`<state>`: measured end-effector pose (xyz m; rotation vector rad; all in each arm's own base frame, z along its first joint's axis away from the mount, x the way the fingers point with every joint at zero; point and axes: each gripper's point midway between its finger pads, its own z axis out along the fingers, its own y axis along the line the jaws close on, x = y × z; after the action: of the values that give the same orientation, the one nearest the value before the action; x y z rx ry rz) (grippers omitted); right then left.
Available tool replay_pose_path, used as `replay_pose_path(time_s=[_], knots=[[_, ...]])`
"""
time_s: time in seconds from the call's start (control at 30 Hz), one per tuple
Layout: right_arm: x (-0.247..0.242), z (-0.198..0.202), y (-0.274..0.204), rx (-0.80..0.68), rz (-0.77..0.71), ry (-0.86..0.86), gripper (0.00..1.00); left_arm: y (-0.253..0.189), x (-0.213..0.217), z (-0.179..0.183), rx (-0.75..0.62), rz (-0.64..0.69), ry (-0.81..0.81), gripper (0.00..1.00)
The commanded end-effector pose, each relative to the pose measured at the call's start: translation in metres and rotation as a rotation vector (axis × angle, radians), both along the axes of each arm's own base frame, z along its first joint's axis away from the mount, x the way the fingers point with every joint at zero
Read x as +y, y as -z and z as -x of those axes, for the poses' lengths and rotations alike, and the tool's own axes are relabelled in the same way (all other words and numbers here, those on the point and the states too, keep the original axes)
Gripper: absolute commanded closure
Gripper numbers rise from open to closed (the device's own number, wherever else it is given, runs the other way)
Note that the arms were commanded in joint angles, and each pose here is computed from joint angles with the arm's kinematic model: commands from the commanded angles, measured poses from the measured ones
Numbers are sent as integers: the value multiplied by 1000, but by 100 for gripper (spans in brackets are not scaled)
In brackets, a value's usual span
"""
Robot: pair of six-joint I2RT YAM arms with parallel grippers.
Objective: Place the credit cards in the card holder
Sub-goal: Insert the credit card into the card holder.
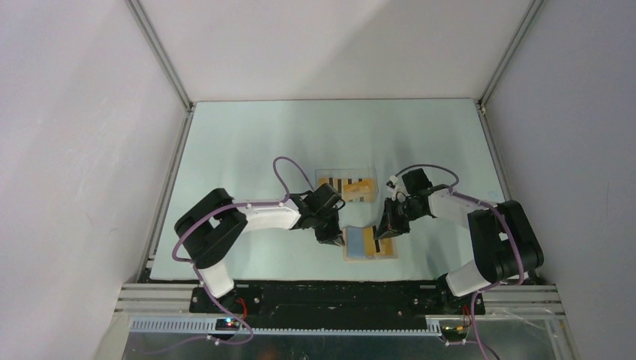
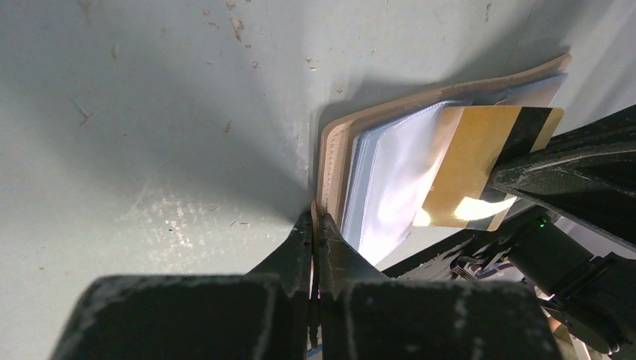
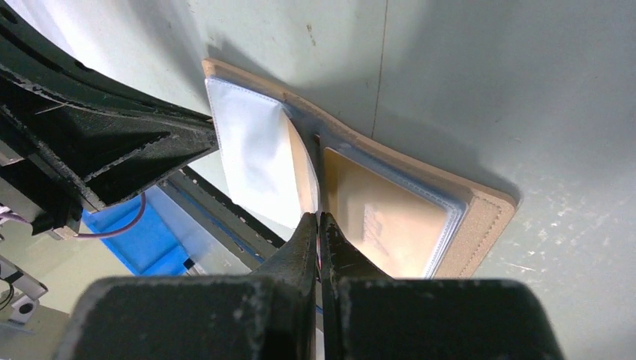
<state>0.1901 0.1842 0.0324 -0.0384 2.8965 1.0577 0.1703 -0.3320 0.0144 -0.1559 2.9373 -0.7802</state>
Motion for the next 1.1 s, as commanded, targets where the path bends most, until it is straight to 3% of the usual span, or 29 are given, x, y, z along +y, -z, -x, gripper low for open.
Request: replay_pose_path(time_s=[0.0, 0.6, 1.07], knots=[[3, -19, 7, -75, 34, -11, 100, 12, 9, -4, -20, -64, 8, 100], [39, 4, 18, -44, -21, -19, 99, 12, 7, -4, -19, -60, 14, 100], [61, 19, 19, -39, 18, -104, 67, 9, 7, -5, -35, -56, 19, 100]])
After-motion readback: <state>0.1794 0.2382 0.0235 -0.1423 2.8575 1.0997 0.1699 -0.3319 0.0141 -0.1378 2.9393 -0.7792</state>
